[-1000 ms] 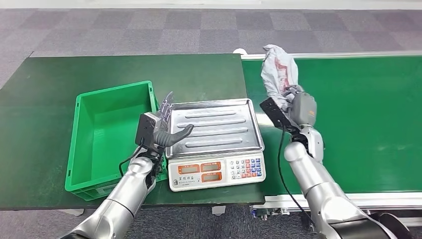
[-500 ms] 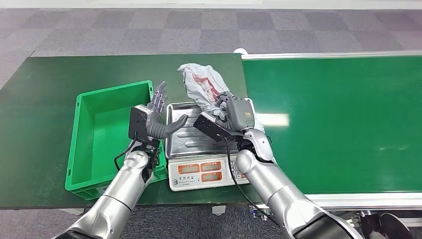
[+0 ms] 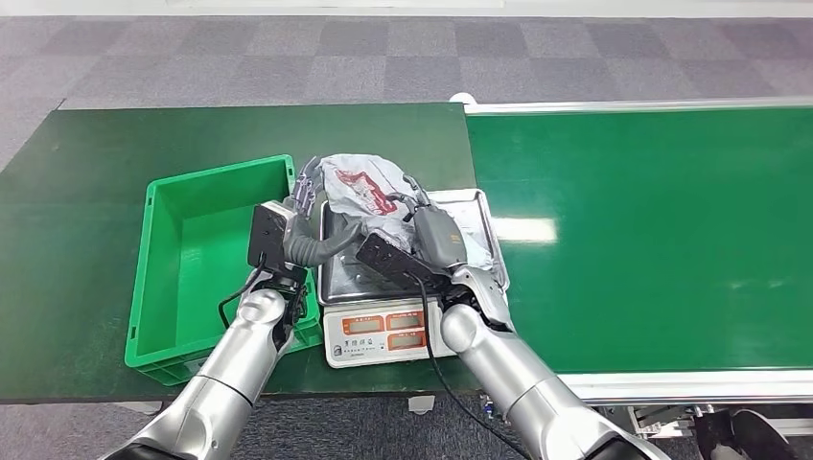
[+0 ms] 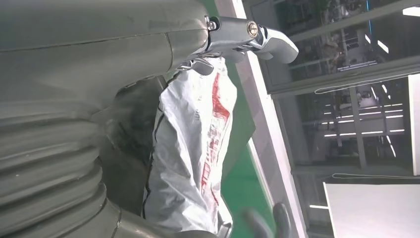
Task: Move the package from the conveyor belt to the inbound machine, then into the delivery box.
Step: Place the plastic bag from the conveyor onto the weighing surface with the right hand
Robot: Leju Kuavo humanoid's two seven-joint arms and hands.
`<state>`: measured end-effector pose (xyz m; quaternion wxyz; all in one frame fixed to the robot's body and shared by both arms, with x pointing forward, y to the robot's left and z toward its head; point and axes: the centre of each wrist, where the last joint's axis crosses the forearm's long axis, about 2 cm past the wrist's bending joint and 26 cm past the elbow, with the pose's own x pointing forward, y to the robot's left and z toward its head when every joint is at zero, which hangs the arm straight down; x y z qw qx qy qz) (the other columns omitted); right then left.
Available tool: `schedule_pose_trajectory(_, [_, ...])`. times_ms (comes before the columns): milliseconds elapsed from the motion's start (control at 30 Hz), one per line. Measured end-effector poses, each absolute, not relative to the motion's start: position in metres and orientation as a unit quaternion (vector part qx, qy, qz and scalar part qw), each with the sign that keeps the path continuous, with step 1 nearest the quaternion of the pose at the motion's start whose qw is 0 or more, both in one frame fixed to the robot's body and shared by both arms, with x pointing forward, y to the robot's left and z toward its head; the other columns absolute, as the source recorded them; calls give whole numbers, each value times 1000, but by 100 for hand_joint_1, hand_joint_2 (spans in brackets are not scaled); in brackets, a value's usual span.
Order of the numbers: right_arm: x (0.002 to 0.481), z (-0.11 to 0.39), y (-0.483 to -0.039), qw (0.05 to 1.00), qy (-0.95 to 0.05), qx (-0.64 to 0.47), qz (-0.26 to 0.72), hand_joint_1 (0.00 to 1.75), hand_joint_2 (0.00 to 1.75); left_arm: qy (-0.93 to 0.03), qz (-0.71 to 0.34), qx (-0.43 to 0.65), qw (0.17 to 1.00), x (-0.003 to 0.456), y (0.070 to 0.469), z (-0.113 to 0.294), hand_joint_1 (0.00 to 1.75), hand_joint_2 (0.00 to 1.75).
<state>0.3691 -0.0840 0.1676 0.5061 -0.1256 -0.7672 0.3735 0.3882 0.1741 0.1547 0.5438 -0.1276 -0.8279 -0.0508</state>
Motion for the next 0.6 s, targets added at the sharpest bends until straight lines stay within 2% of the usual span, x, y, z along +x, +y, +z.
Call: schedule_pose_trajectory(600, [380,172,-113,562,-761,43,319,0,175,-829,-60,-125,542,391,174,158,0,175])
